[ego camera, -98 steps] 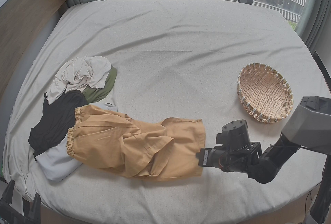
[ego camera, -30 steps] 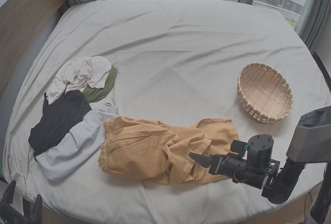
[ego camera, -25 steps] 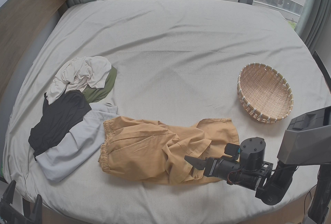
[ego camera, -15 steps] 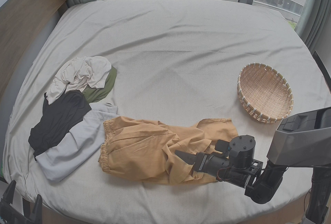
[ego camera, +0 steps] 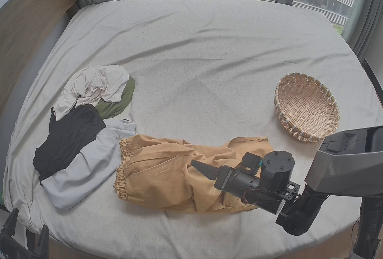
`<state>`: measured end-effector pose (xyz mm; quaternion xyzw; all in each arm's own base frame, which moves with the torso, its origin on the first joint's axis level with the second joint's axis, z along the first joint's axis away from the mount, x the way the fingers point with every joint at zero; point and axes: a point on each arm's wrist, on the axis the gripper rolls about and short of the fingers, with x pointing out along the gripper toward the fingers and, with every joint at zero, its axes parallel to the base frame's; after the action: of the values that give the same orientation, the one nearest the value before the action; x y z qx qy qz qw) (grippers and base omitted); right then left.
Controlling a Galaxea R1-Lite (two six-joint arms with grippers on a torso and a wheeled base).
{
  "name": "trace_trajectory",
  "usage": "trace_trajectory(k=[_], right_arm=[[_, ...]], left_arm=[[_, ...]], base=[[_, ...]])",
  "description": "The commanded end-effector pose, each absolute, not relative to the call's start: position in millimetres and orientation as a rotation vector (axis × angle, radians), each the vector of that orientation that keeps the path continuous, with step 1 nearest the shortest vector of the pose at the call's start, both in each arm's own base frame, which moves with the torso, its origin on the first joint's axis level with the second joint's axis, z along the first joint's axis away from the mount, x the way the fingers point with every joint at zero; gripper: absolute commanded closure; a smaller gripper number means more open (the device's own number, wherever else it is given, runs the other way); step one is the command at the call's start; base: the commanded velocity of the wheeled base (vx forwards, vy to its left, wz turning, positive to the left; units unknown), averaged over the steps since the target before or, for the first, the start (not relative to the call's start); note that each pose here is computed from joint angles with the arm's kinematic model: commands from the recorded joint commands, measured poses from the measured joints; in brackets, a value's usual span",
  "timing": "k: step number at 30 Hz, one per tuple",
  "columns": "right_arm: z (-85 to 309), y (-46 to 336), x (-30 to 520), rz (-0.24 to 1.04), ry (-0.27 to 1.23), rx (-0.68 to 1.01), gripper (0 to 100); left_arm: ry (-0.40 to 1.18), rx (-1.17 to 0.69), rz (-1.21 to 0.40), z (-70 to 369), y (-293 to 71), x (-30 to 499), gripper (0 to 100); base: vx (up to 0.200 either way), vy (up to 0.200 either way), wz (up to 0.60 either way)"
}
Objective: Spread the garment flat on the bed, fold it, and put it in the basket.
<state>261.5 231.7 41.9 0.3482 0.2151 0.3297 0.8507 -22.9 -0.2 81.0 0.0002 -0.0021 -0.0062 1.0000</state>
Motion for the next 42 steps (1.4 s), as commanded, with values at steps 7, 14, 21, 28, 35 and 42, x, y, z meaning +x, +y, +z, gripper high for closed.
trace_trajectory(k=[7, 14, 21, 28, 35, 42], right_arm=[[65, 224, 250, 0.766, 0.452, 0.811, 0], [42, 225, 253, 0.742, 0.512, 0.784, 0], [30, 230, 259, 0.738, 0.509, 0.739, 0], [33, 231, 265, 0.737, 0.483, 0.747, 100], [41, 227, 263, 0.703, 0.449, 0.755, 100], [54, 216, 254, 0.688, 0.427, 0.749, 100]], left_arm=[[-0.003, 0.000, -0.012, 76, 0, -23, 0], [-0.003, 0.000, -0.012, 76, 0, -23, 0], [-0.003, 0.000, -0.012, 76, 0, -23, 0], [-0.003, -0.005, -0.014, 76, 0, -23, 0], [-0.177, -0.040, -0.042, 138, 0, -32, 0], [-0.022, -0.259, -0.369, 207, -4, 2, 0]], base=[[0.000, 0.000, 0.00], [0.000, 0.000, 0.00], [0.000, 0.000, 0.00], [0.000, 0.000, 0.00], [0.000, 0.000, 0.00], [0.000, 0.000, 0.00]])
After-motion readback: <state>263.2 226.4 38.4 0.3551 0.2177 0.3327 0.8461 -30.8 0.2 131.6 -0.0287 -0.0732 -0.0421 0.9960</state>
